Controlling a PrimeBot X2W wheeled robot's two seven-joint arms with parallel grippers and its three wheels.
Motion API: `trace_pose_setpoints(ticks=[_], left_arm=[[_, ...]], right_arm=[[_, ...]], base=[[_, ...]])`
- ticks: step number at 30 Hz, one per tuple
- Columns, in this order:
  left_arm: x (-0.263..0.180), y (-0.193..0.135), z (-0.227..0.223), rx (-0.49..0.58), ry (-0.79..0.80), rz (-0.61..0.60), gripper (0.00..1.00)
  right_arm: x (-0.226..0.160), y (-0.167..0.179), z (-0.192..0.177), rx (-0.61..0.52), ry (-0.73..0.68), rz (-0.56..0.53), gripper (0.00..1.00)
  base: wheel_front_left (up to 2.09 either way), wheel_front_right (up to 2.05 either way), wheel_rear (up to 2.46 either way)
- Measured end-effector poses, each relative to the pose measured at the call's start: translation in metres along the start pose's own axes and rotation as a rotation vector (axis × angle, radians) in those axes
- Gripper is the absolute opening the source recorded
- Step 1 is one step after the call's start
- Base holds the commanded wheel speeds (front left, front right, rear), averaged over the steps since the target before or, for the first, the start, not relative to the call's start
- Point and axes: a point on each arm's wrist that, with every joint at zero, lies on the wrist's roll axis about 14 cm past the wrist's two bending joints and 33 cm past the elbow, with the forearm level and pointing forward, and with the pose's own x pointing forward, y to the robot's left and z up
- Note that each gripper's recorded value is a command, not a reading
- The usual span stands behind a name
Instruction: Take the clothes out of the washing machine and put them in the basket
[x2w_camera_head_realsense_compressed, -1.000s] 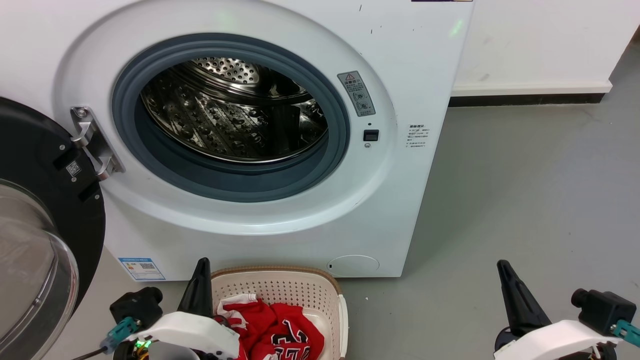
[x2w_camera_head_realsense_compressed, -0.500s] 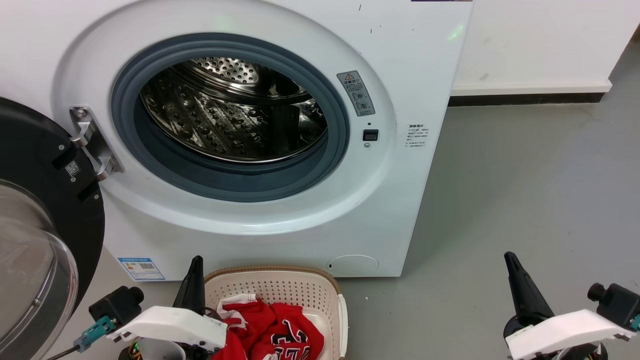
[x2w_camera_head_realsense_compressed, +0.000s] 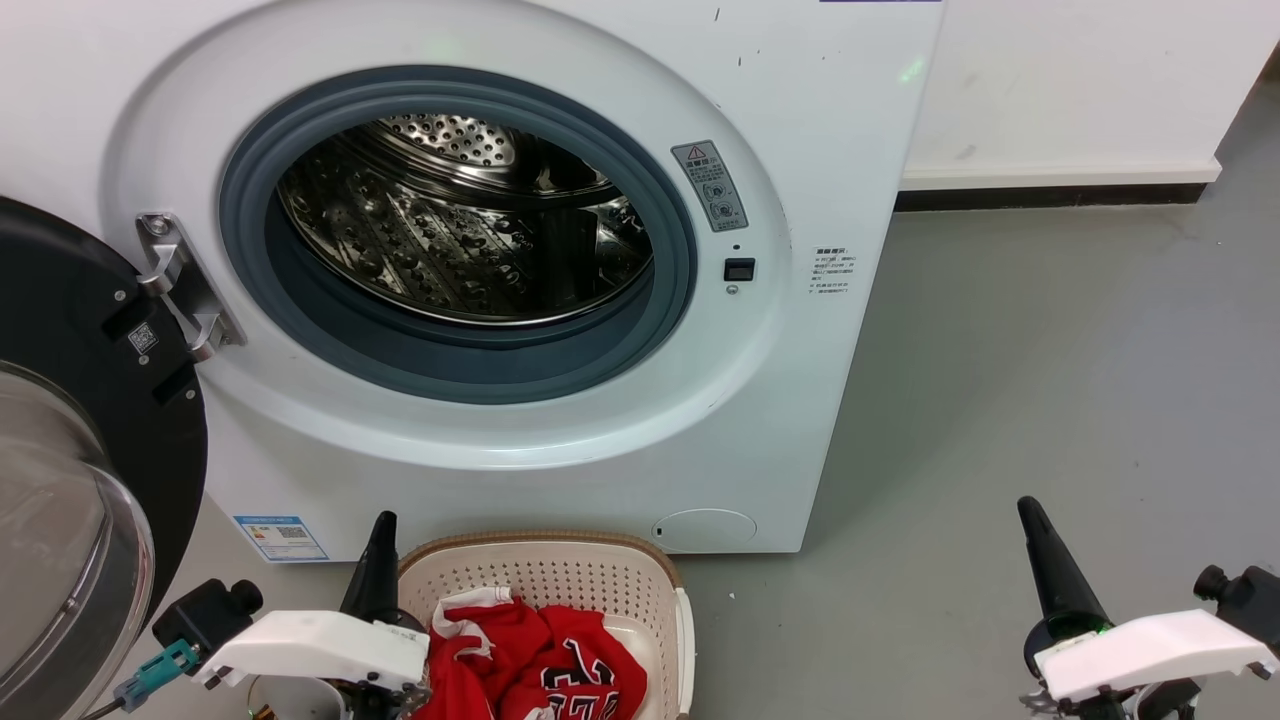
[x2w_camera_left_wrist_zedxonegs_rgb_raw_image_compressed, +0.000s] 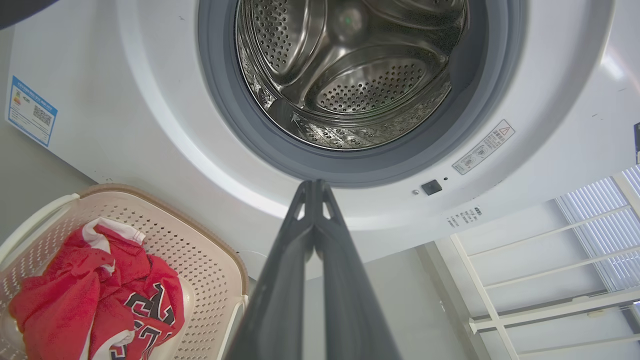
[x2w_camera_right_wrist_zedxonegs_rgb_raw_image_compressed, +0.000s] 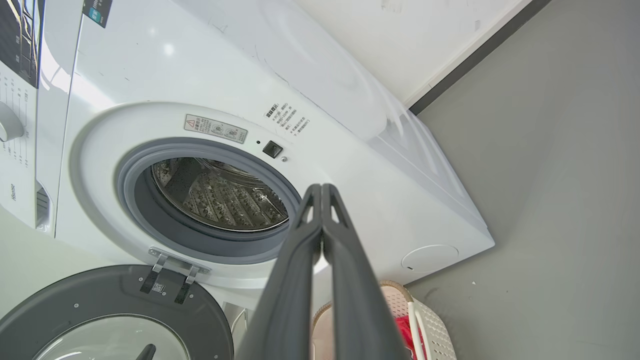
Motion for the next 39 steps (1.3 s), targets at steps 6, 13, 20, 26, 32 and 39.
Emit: trace_pose_setpoints(ticks=[6,13,20,26,32,39], left_arm=[[0.003,-0.003,0.003,-0.075,-0.002,-0.01,0.0],[0.004,-0.001,0.004,-0.158,0.002,-0.01,0.0],[0.005,-0.001,0.006,-0.245,0.005,-0.014,0.0],[0.005,-0.001,0.008,-0.306,0.005,-0.019,0.0],[0.008,-0.004,0.012,-0.366,0.0,-0.035,0.0],[0.008,-0.004,0.013,-0.429,0.0,-0.04,0.0]], right_arm=[[0.004,0.001,0.005,0.073,-0.012,0.003,0.0],[0.005,-0.003,0.006,0.153,-0.018,-0.008,0.0],[0.007,-0.004,0.01,0.24,-0.028,-0.01,0.0],[0.009,-0.005,0.013,0.301,-0.037,-0.01,0.0],[0.01,-0.007,0.013,0.358,-0.04,-0.015,0.0],[0.012,-0.008,0.017,0.421,-0.052,-0.012,0.0]], base=[[0.0,0.0,0.0],[0.0,0.0,0.0],[0.0,0.0,0.0],[0.0,0.0,0.0],[0.0,0.0,0.0],[0.0,0.0,0.0]])
